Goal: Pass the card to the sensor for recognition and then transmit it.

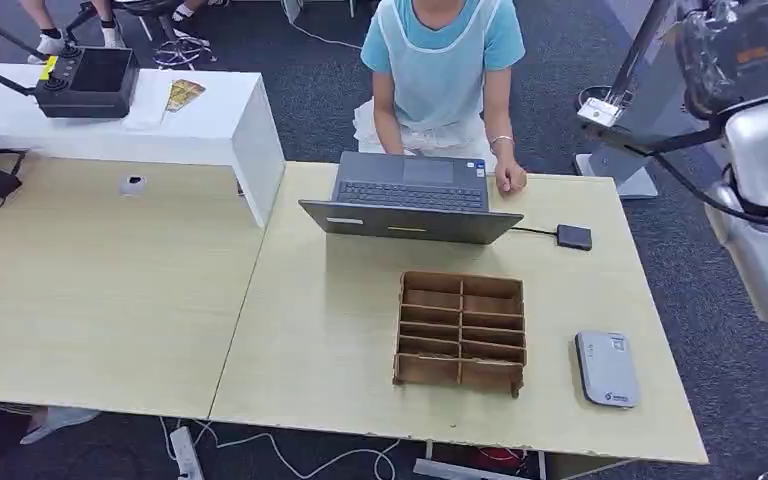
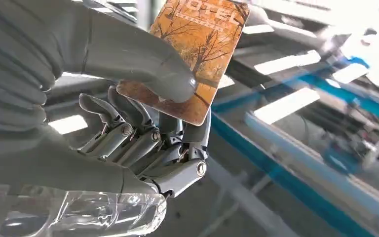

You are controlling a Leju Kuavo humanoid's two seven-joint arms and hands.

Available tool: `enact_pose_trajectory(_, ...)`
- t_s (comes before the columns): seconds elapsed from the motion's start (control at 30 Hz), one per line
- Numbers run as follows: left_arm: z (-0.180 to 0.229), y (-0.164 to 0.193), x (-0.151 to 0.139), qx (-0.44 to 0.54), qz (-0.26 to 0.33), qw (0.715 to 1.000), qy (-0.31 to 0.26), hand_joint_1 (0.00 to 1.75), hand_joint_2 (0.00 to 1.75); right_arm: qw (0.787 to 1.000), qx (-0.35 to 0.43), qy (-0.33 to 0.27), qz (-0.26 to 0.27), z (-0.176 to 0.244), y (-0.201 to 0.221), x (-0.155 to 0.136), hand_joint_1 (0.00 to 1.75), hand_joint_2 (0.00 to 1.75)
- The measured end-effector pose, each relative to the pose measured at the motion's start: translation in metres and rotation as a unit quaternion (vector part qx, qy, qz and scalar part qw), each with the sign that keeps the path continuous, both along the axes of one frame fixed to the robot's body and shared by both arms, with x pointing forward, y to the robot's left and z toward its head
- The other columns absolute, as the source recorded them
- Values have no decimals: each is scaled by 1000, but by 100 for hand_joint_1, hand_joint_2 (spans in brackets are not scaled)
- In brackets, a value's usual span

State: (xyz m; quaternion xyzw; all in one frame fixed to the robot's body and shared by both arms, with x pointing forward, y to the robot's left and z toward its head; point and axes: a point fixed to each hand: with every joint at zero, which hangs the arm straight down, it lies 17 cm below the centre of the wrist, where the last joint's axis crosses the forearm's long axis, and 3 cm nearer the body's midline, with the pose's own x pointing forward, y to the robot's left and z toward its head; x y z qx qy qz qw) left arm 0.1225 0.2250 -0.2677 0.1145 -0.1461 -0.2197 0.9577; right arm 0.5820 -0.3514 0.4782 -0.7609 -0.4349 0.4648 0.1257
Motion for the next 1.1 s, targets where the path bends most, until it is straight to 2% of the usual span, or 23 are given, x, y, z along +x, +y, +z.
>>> enact_pose_trajectory(0.07, 0, 0, 1, 0, 0, 1000, -1, 0, 0, 1000, 19, 11, -18, -4, -9, 7, 175, 175)
enact_pose_trajectory(0.27, 0, 0, 1, 0, 0, 1000, -2, 0, 0, 999, 21, 13, -20, -5, -10, 7, 175, 175)
enact_pose_trajectory(0.33, 1, -4, 0, -3, 0, 1000, -1, 0, 0, 992, 80, 65, -70, -39, -41, 29, 175, 175)
enact_pose_trajectory(0.37, 1, -6, 2, -4, -1, 1000, -3, 0, 0, 981, 122, 123, -83, -71, -42, 44, 175, 175)
enact_pose_trajectory(0.4, 1, -6, 2, -4, -1, 1000, -3, 0, 0, 973, 146, 160, -84, -87, -38, 52, 175, 175)
enact_pose_trajectory(0.47, 1, -6, 3, -5, -1, 1000, -4, 0, 0, 964, 175, 186, -79, -98, -27, 61, 175, 175)
enact_pose_trajectory(0.7, 1, -6, 3, -5, 0, 1000, -5, 0, 0, 946, 221, 230, -65, -109, 8, 78, 175, 175)
enact_pose_trajectory(0.87, 1, -6, 4, -5, 0, 1000, -6, 0, 0, 929, 247, 275, -33, -121, 42, 86, 175, 175)
enact_pose_trajectory(1.1, 2, -6, 6, -6, 1, 1000, -7, 0, 0, 923, 252, 291, -9, -118, 77, 90, 175, 175)
